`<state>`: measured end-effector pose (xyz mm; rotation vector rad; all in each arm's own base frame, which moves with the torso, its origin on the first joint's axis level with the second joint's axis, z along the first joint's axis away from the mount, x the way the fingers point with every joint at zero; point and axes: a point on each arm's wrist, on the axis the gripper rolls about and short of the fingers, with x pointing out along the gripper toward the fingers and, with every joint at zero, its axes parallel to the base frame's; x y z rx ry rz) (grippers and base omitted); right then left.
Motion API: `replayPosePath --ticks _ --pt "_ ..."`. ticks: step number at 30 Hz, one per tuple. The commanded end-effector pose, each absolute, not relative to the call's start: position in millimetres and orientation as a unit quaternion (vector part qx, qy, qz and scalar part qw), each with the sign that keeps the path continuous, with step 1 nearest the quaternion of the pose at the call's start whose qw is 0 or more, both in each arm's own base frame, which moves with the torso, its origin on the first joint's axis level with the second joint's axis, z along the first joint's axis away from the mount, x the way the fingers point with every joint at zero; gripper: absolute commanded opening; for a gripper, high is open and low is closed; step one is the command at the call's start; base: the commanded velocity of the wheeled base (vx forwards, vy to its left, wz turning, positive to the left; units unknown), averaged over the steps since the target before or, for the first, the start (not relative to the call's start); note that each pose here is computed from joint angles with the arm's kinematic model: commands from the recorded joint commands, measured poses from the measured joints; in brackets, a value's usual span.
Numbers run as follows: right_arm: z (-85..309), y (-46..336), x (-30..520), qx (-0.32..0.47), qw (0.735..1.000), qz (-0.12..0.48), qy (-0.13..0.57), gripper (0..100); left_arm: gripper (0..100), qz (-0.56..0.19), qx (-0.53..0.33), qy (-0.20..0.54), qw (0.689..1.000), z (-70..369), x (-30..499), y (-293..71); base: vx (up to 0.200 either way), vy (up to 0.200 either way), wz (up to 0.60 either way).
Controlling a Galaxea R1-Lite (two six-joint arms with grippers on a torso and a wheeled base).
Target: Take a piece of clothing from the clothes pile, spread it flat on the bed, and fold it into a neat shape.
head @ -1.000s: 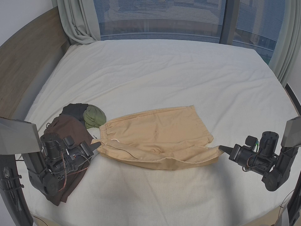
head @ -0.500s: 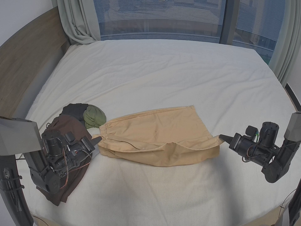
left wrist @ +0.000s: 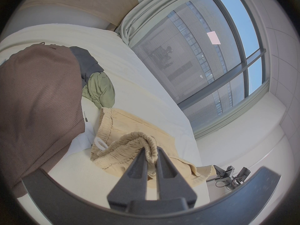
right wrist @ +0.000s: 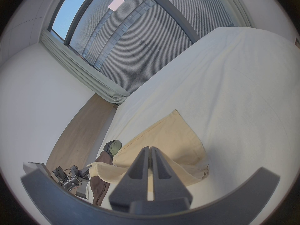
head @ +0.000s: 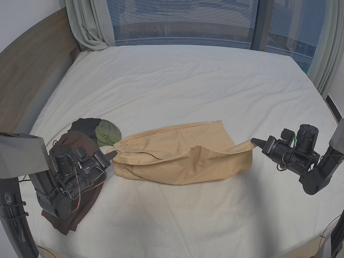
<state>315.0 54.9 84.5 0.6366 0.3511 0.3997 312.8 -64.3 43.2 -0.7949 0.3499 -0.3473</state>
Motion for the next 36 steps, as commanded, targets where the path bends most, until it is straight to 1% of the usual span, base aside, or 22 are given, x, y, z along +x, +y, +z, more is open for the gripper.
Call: replayPosePath --ticks 1,10,19,24,36 --pt "91.3 53.9 323.4 0.309 0.917 0.195 0.159 0 0 -0.168 -0.383 0.167 0.893 43.2 314.0 -64.4 0.000 0.000 0.00" --pt "103.6 58.6 345.2 0.307 0.917 0.196 0.163 0 0 -0.147 -0.384 0.156 0.898 39.0 322.5 -63.5 0.000 0.000 0.00" --pt "122.8 61.2 358.4 0.304 0.917 0.195 0.168 0 0 -0.140 -0.398 0.148 0.895 38.3 328.8 -65.2 0.000 0.000 0.00" --pt "134.4 61.3 355.5 0.303 0.918 0.197 0.167 0 0 -0.135 -0.398 0.151 0.895 34.6 329.8 -65.7 0.000 0.000 0.00" --pt "164.9 68.8 327.6 0.284 0.920 0.208 0.175 0 0 -0.133 -0.398 0.147 0.896 35.6 331.4 -64.4 0.000 0.000 0.00"
